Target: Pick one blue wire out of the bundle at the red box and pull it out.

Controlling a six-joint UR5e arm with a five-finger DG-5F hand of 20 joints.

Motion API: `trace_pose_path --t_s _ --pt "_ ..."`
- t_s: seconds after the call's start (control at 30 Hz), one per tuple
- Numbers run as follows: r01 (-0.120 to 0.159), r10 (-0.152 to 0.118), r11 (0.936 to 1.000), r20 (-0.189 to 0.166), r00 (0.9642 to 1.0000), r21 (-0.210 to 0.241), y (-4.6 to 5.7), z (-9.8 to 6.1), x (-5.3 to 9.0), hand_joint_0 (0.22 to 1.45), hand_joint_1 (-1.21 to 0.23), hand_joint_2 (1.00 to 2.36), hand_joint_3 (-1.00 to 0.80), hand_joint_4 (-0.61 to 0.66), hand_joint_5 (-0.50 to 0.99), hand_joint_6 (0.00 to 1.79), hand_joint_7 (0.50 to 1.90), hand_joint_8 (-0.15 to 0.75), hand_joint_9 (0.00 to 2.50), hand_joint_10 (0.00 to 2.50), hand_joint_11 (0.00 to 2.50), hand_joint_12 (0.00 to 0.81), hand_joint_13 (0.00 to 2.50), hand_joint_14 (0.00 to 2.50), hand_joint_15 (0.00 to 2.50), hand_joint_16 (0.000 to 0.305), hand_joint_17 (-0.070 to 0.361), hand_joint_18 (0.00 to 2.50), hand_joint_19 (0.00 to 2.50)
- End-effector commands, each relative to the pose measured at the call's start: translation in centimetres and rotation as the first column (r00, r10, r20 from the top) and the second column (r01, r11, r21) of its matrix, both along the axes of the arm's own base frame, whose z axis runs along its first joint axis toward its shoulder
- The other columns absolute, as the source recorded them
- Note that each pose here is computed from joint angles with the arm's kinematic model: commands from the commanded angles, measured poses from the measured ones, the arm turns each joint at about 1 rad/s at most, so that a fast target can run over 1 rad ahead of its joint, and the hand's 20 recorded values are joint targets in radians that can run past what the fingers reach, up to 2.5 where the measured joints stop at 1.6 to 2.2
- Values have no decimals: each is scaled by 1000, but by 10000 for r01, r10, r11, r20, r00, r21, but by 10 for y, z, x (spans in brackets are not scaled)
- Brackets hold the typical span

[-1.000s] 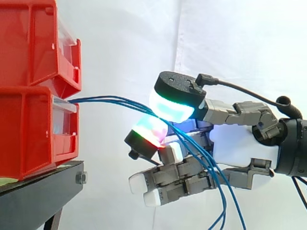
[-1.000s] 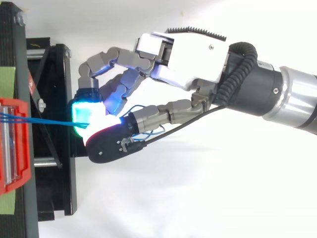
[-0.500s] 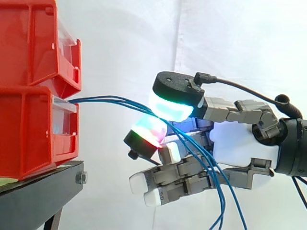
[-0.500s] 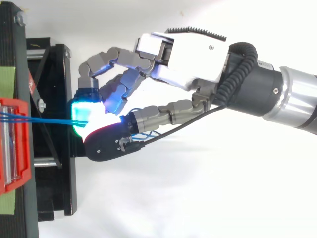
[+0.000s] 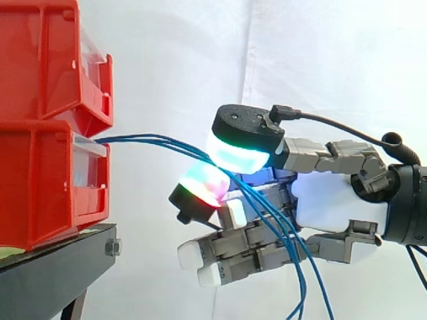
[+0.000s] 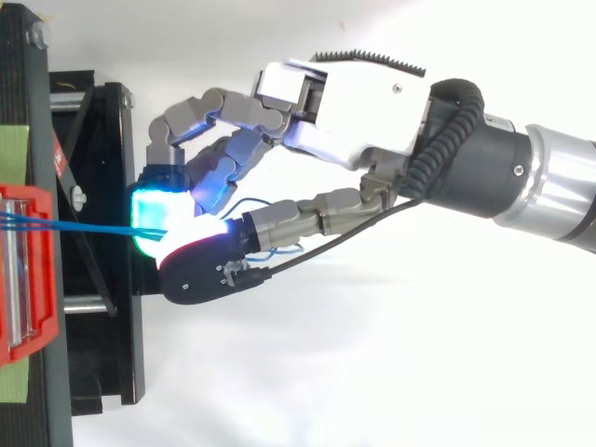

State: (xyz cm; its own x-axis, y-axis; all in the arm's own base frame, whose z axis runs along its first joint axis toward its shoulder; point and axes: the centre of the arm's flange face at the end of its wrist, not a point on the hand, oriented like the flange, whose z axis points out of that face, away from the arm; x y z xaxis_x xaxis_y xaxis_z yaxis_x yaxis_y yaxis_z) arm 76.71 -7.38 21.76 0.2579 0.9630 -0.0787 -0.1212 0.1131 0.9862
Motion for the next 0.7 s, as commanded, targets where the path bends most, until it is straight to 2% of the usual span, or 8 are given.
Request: trace_pose_path --t_s 0.0,0.07,0.13,0.23,0.37,0.43,0.57,0.67 --pt "-24 24 10000 -44 10000 26 0 0 0 612 -842 1016 -130 289 -150 797 1150 303 966 18 682 397 743 15 403 65 147 546 343" --pt "-26 26 10000 -40 10000 41 0 0 0 615 -831 1010 -103 356 -131 763 1137 321 982 16 634 415 765 15 395 70 158 582 337" --pt "-30 31 10000 -33 10000 70 0 0 0 643 -835 1005 -144 374 -111 695 1229 324 1008 19 619 421 776 14 392 71 159 595 326" --pt "-61 61 9998 9 10000 173 0 0 0 674 -836 1004 -149 403 -100 645 1249 322 1026 21 652 412 771 15 399 68 154 584 321" --pt "-99 98 9997 51 9999 221 3 1 0 707 -842 1010 -208 374 -91 576 1346 295 1000 22 681 385 741 16 420 62 140 534 326" --pt "-99 98 9997 21 9999 219 4 -1 0 730 -890 1013 -217 350 -94 581 1335 280 975 24 703 369 718 17 421 60 135 512 320" --pt "-103 103 9996 13 9999 247 4 0 0 740 -894 1012 -245 373 -101 608 1270 281 965 23 708 369 714 17 417 60 135 509 310" --pt "-79 78 9995 24 10000 291 1 0 0 716 -915 1014 -239 380 -103 612 1273 275 959 23 720 369 709 17 424 60 135 514 316"
